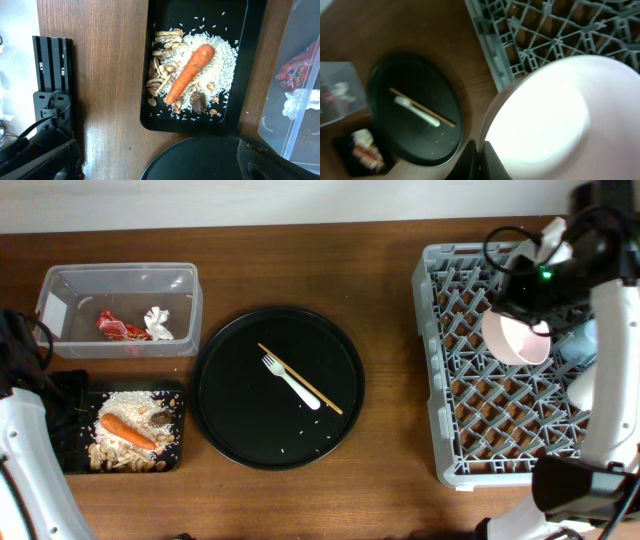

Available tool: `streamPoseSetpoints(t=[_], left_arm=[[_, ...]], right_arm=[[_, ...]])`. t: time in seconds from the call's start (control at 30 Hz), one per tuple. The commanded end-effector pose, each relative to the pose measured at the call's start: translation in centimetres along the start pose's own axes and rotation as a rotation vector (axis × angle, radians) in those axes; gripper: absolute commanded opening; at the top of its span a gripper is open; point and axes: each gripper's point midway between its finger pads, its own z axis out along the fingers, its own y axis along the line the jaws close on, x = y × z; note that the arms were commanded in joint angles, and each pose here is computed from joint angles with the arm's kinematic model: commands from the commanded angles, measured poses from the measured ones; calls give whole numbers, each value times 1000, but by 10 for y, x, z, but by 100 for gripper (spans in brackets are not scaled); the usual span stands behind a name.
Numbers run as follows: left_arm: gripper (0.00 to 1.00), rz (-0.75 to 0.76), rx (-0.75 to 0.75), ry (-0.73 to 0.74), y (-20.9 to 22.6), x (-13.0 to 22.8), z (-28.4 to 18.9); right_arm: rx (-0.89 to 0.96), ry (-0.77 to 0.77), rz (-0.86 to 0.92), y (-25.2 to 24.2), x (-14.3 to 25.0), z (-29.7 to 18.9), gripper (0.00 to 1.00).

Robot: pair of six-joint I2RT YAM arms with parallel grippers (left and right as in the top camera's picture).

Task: Sort waste into correct bins and load items into the dishwasher rack
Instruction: 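Carry the pink bowl to the rack and set it down upside down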

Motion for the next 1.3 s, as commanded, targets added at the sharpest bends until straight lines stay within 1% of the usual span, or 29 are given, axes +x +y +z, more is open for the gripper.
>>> streamPoseSetpoints(t=[0.0,0.23,0.33,0.43,0.53,0.63,0.8,0.9,1.03,1.17,1.27], left_arm=[[99,-16,0,-3,2,-1,-1],[99,-17,1,-3,2,-1,-1],[99,-17,1,-3,2,-1,-1],[99,-17,1,-3,2,-1,-1],[99,-17,1,-3,2,-1,-1],[99,-17,1,-3,2,-1,-1],[99,-17,1,-3,2,-1,-1],[99,-17,1,-3,2,-1,-1],[99,-17,1,-3,2,-1,-1],[99,-17,1,-3,2,-1,-1],[99,-17,0,-3,2,-1,-1]], right_arm=[[-154,39,-24,-1,2,-4,4],[-266,115,-4,-34,6,21,4],[-387,128,26,-45,8,33,4],[-551,101,56,-56,9,31,4],[-607,65,100,-80,10,32,4],[-659,33,104,-92,14,33,4],[-782,30,137,-84,21,39,4],[-835,37,121,-72,25,43,4],[-854,49,71,-58,27,47,4],[-888,36,61,-51,24,45,4],[-861,57,49,-52,29,50,4]])
